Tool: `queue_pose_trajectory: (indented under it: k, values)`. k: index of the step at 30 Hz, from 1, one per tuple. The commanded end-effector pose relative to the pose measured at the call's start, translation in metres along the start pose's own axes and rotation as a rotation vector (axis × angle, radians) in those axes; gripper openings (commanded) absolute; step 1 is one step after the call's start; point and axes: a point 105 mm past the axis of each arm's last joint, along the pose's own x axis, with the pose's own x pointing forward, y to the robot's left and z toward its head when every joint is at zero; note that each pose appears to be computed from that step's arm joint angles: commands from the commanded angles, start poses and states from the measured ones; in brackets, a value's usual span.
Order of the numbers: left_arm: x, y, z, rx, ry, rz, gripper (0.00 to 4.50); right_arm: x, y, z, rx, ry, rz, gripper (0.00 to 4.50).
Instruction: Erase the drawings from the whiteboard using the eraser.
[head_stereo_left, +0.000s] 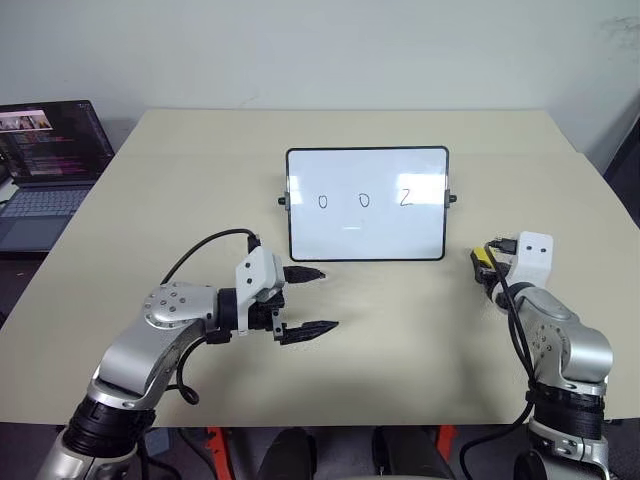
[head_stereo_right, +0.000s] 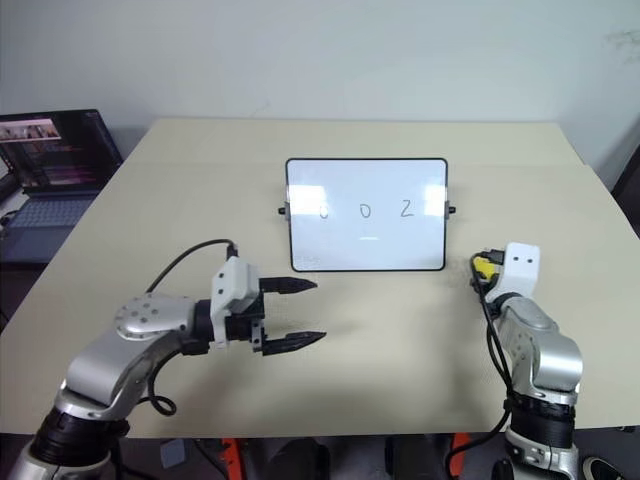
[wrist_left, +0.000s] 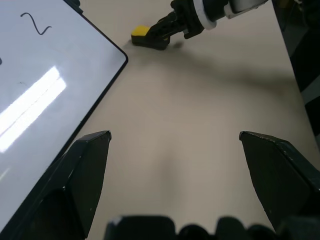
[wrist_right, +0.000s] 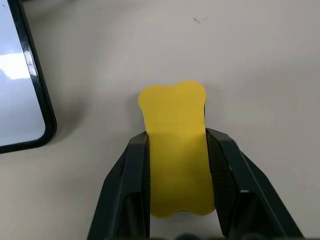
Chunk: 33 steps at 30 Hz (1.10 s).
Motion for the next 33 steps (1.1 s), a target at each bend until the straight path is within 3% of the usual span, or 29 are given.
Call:
queue_pose_trajectory:
  k: [1, 5, 11, 19, 33]
  values:
    - [-0.004, 0.012, 0.012, 0.076, -0.031, 0.065, 4.5, -0.006, 0.012, 0.037, -0.08, -0.158, 0.054, 1.23]
    - [-0.007, 0.022, 0.016, 0.113, -0.051, 0.107, 4.5, -0.011, 0.03, 0.064, -0.215, -0.307, 0.143, 1.23]
    - [-0.009, 0.031, 0.014, 0.161, -0.041, 0.149, 4.5, -0.013, 0.044, 0.073, -0.276, -0.4, 0.22, 1.23]
    - [-0.008, 0.057, -0.002, 0.263, 0.01, 0.322, 4.5, -0.006, 0.054, 0.088, -0.304, -0.466, 0.264, 1.23]
    - [0.009, 0.07, -0.016, 0.168, -0.031, 0.439, 4.5, 0.005, 0.074, 0.114, -0.355, -0.568, 0.321, 1.23]
